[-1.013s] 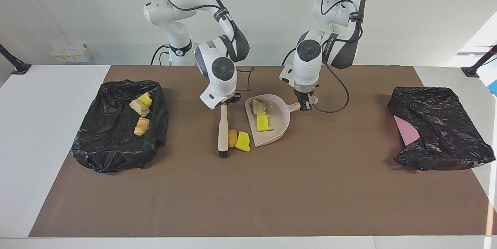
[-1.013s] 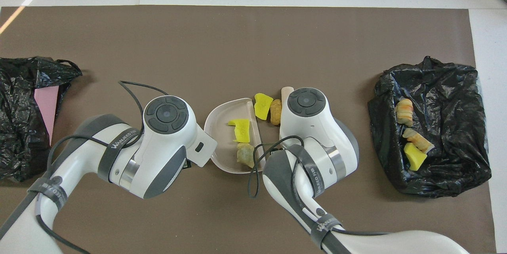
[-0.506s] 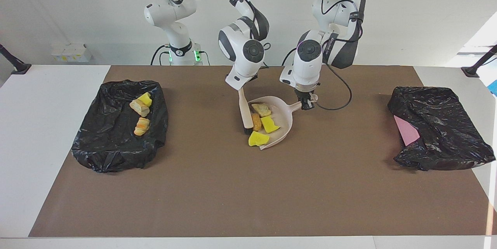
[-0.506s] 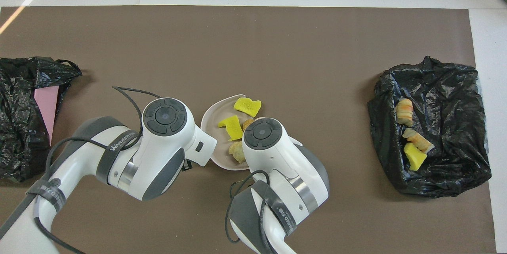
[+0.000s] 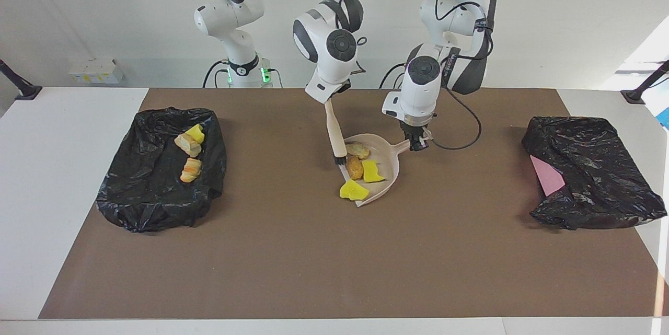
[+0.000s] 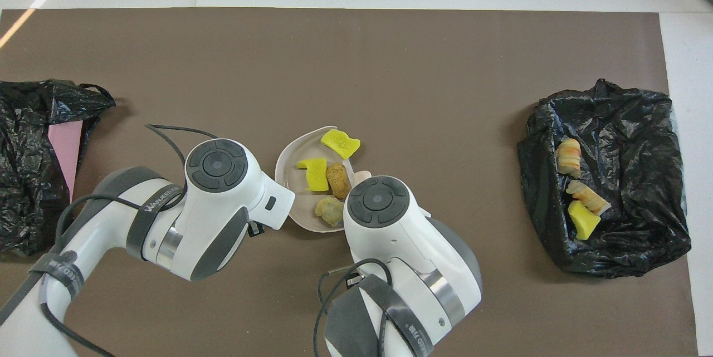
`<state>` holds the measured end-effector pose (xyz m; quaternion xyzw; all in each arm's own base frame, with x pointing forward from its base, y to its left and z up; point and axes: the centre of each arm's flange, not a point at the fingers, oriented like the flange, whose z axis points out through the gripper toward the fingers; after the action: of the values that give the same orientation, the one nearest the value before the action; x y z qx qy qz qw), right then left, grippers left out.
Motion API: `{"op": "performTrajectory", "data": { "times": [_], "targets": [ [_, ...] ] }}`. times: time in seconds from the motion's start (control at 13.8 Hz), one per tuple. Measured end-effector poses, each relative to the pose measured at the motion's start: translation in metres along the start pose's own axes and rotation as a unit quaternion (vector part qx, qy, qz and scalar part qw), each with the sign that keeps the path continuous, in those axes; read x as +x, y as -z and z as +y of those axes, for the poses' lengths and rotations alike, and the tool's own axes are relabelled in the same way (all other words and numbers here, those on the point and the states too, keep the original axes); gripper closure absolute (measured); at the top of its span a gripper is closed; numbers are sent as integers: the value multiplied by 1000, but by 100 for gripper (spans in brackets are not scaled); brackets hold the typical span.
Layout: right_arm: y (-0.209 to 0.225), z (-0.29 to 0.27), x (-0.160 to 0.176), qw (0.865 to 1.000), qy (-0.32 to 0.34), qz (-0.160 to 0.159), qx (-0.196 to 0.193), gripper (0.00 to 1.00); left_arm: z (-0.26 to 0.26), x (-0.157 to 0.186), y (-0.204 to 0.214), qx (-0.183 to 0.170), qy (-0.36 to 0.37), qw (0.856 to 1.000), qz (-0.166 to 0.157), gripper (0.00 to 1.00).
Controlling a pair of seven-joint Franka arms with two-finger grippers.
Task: Sweep and dump trash in bin
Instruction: 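Brush the pieces deeper into the dustpan with the right gripper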
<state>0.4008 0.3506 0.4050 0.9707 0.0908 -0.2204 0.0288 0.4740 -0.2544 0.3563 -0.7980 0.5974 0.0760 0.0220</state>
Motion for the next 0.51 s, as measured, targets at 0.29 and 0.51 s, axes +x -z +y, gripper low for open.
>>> {"op": "performTrajectory", "data": {
  "times": [0.29, 0.51],
  "targets": [
    [3, 4, 1, 1000, -3, 2, 2, 74, -8, -7, 0, 3, -6, 1000, 5, 68],
    [12, 12, 0, 1000, -9, 10, 9, 74, -7, -6, 0, 4, -7, 1000, 6, 68]
  ]
}}
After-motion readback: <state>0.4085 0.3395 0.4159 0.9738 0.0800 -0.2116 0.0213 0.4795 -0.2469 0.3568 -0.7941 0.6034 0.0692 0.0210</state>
